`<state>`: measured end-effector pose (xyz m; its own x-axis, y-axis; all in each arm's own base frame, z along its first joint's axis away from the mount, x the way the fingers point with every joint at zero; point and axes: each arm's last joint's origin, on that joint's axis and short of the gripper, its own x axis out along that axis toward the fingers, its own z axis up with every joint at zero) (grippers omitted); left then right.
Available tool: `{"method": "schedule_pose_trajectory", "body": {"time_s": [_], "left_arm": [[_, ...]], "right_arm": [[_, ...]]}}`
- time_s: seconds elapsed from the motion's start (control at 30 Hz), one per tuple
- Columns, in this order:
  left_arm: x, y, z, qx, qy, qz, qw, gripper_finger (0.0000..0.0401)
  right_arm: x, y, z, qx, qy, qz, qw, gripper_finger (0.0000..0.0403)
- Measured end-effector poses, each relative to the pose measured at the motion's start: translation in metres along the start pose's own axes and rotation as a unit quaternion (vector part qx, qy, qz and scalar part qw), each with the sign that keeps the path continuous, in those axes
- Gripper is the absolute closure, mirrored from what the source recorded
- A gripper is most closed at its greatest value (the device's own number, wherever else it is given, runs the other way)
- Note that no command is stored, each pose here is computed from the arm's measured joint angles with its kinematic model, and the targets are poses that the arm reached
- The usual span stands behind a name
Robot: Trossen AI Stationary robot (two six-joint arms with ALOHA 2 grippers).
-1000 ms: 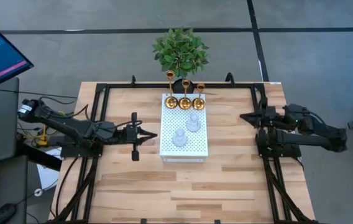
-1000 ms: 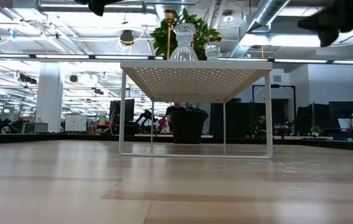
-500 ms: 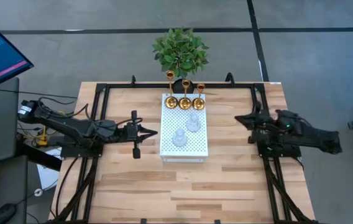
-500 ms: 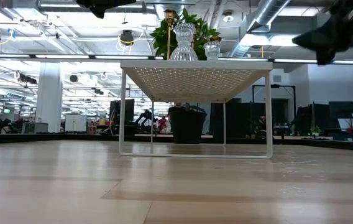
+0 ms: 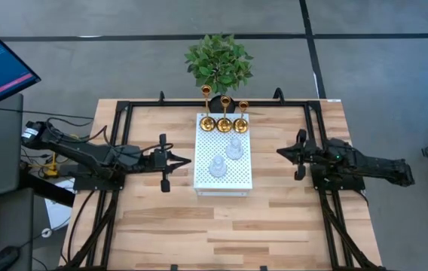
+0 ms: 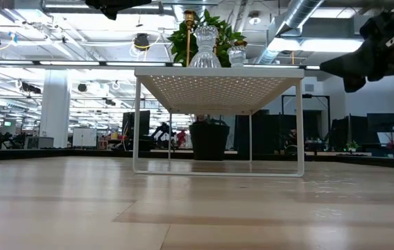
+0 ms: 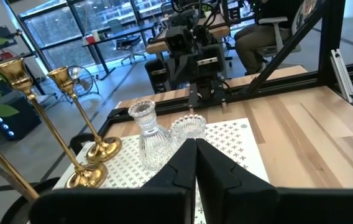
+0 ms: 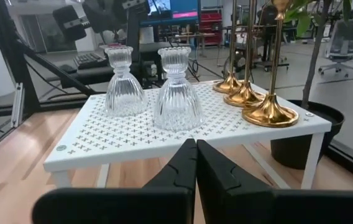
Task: Pick & Place candle stick holders
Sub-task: Return to Home Position
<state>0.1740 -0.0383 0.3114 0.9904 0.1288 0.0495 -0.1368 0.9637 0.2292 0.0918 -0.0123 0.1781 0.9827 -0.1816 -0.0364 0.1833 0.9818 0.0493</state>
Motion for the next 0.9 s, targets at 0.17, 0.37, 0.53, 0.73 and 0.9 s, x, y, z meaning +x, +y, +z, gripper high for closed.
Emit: {"method": "schedule_pose_trajectory", "body": {"time_s": [0.17, 0.37, 0.53, 0.73, 0.9], "left_arm": [[0.000, 0.000, 0.000, 0.011, 0.001, 0.001, 1.000, 0.0394], [-0.017, 0.014, 0.007, 0.005, -0.014, 0.019, 1.000, 0.0393], [-0.044, 0.023, 0.009, -0.020, -0.020, -0.026, 0.999, 0.0393], [-0.070, 0.028, 0.010, -0.029, -0.043, -0.125, 0.991, 0.0393], [-0.085, 0.034, 0.006, -0.027, -0.056, -0.109, 0.992, 0.0393]], "right_arm": [[0.000, 0.001, -0.001, -0.016, 0.004, 0.011, 1.000, 0.0403], [0.000, 0.001, -0.002, -0.008, 0.010, 0.011, 1.000, 0.0403], [0.000, 0.001, -0.002, 0.007, 0.010, 0.010, 1.000, 0.0403], [0.000, 0.001, -0.002, 0.013, 0.010, 0.009, 1.000, 0.0403], [0.000, 0.001, -0.002, 0.013, 0.010, 0.009, 1.000, 0.0403]]}}
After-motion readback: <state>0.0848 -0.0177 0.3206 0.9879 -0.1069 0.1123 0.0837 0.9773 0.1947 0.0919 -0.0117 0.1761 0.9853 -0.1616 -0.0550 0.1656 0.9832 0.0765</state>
